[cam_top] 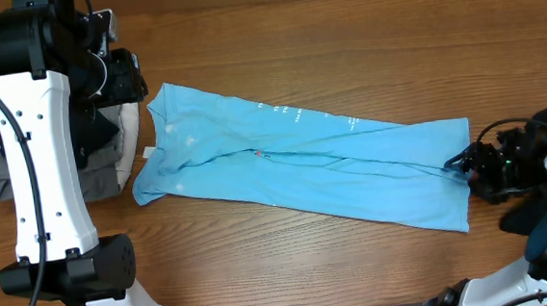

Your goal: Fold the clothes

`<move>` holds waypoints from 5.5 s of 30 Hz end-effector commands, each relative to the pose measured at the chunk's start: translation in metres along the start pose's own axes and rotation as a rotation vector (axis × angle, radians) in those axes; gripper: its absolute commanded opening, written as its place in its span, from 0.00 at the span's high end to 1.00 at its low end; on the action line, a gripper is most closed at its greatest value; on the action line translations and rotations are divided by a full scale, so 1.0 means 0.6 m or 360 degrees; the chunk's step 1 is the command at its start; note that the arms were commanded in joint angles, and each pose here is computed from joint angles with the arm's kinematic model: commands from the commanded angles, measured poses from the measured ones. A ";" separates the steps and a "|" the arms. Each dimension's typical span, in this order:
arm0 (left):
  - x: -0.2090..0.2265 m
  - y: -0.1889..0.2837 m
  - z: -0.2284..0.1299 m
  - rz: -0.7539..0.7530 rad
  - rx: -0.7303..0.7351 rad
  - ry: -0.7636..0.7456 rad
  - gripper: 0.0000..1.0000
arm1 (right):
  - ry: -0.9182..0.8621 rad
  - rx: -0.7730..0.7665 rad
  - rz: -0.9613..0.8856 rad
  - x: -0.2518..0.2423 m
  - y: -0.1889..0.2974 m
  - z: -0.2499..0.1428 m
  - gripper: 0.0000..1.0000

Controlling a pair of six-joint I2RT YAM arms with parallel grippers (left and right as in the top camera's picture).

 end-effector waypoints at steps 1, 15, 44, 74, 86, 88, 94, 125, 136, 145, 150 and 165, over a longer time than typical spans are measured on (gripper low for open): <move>-0.002 -0.002 0.003 -0.0008 -0.0003 -0.0038 0.43 | 0.0067 0.0062 0.0047 0.017 -0.026 -0.012 0.45; -0.001 -0.002 0.003 -0.0007 -0.0002 -0.0039 0.44 | -0.0152 0.0033 -0.0269 -0.034 -0.001 -0.002 0.96; 0.062 0.017 0.013 0.0018 -0.0061 0.0135 0.44 | 0.0432 -0.0047 -0.0445 0.203 0.076 -0.022 0.96; 0.060 0.018 0.009 -0.0039 -0.0042 0.0157 0.39 | 0.0894 0.0108 -0.0259 0.417 -0.139 -0.160 0.26; 0.059 0.018 0.009 -0.0040 -0.0042 0.0154 0.31 | 0.0570 0.0075 -0.0246 0.331 -0.066 -0.075 0.44; 0.059 0.018 0.009 -0.0040 -0.0041 0.0154 0.30 | 0.0580 0.0081 -0.0225 0.332 -0.074 -0.079 0.45; 0.058 0.018 0.009 -0.0046 -0.0041 0.0155 0.31 | 0.0501 0.0087 -0.0224 0.317 -0.112 -0.101 0.53; 0.056 0.018 0.009 -0.0047 -0.0039 0.0148 0.30 | 0.0749 0.0175 0.0270 0.381 -0.118 -0.116 0.47; 0.056 0.018 0.009 -0.0046 -0.0038 0.0148 0.30 | 0.0852 0.0473 0.0052 0.332 -0.154 -0.223 0.76; 0.056 0.018 0.009 -0.0047 -0.0038 0.0148 0.20 | 0.1441 0.0727 0.0394 0.424 -0.169 -0.378 0.78; 0.055 0.017 0.008 -0.0048 -0.0038 0.0148 0.06 | 0.1573 0.0430 0.0279 0.444 -0.137 -0.337 0.78; 0.053 -0.038 -0.027 -0.0077 0.0192 0.0180 0.09 | 0.0939 -0.0127 -0.0342 0.334 -0.051 -0.155 0.49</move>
Point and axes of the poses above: each gripper's point midway between its finger pads, its own y axis back along the fingers, its own x axis along the line the jaws close on, z = x × y, the point moved 2 cm from there along y, back along the fingers, and after that the axes turned 5 degrees about y, right-handed, at the moved point
